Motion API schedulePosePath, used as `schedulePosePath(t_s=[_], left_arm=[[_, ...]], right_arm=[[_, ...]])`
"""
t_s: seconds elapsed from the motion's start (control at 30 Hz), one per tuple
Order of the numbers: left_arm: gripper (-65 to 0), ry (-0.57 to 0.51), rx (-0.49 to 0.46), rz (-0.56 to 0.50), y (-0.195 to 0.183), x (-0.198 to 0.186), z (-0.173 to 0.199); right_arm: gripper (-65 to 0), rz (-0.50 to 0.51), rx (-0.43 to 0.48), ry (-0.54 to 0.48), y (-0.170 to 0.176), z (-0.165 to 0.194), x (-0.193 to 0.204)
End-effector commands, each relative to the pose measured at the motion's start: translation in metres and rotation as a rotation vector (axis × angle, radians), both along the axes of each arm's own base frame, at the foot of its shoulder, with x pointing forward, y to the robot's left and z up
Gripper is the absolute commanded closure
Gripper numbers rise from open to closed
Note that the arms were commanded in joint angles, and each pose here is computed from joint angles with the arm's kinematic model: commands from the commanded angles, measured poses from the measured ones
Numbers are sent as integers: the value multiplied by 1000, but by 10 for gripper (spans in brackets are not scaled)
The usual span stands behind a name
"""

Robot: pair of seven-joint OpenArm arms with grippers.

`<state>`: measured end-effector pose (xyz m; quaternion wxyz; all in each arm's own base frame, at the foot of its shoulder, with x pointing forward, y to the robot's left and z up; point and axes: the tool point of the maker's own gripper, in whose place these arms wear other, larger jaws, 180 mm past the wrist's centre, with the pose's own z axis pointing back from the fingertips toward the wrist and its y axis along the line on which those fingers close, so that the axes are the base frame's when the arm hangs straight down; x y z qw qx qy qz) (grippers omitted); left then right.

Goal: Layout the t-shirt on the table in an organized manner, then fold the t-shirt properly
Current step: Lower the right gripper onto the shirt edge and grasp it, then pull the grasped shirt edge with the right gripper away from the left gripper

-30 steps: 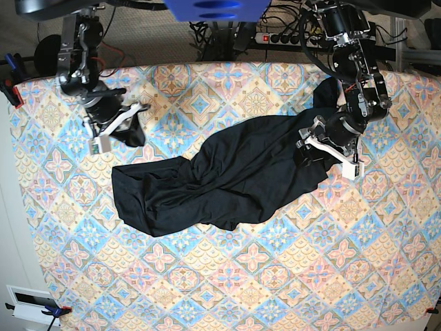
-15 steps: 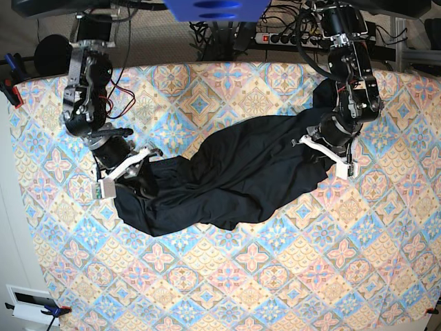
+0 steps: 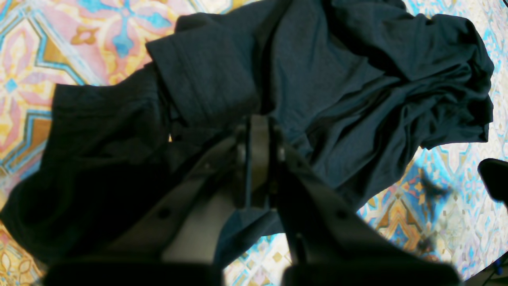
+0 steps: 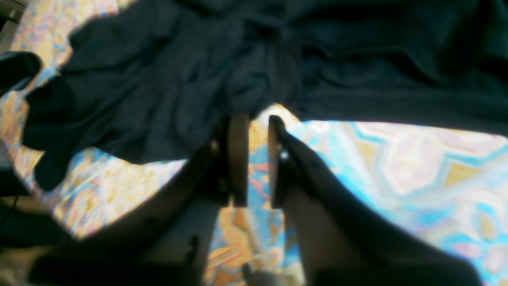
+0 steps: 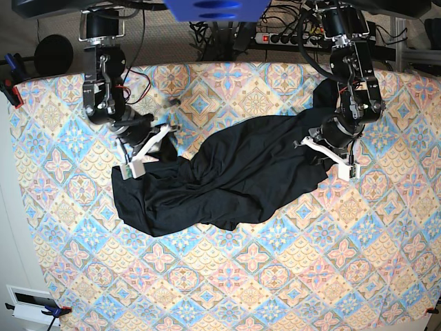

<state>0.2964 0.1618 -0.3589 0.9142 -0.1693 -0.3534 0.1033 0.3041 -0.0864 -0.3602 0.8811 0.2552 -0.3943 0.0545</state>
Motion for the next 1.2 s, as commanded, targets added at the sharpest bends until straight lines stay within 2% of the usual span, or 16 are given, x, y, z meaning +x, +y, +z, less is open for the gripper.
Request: schedulePosePath(t_s=[0.0, 0.13, 0.23, 0.5, 0.73, 0.83, 1.03, 1.1, 1.17], left_arm=[[-1, -48, 4, 2, 2, 9, 12], [-1, -48, 2, 1, 1, 9, 12], [-1, -46, 15, 3, 3, 9, 12], [-2, -73, 98, 32, 16, 11, 10], [-2, -72, 108, 35, 18, 11, 10], [-2, -72, 108, 35, 18, 11, 10], [-2, -73, 127, 38, 21, 12, 11], [-2, -71, 138, 38, 23, 12, 10], [-3, -73, 138, 36, 22, 13, 11]], right_arm=[[-3, 1, 22, -65, 1, 18, 11], [0, -6, 48, -77, 8, 25, 32], [0, -13, 87, -48, 19, 16, 44], [0, 138, 74, 20, 70, -6, 46], [0, 148, 67, 89, 77, -37, 42], [0, 151, -13, 115, 69, -55, 38], [0, 183, -327, 86, 34, -78, 40], [0, 186, -392, 79, 25, -81, 41], [0, 150, -426, 78, 9, -80, 46]])
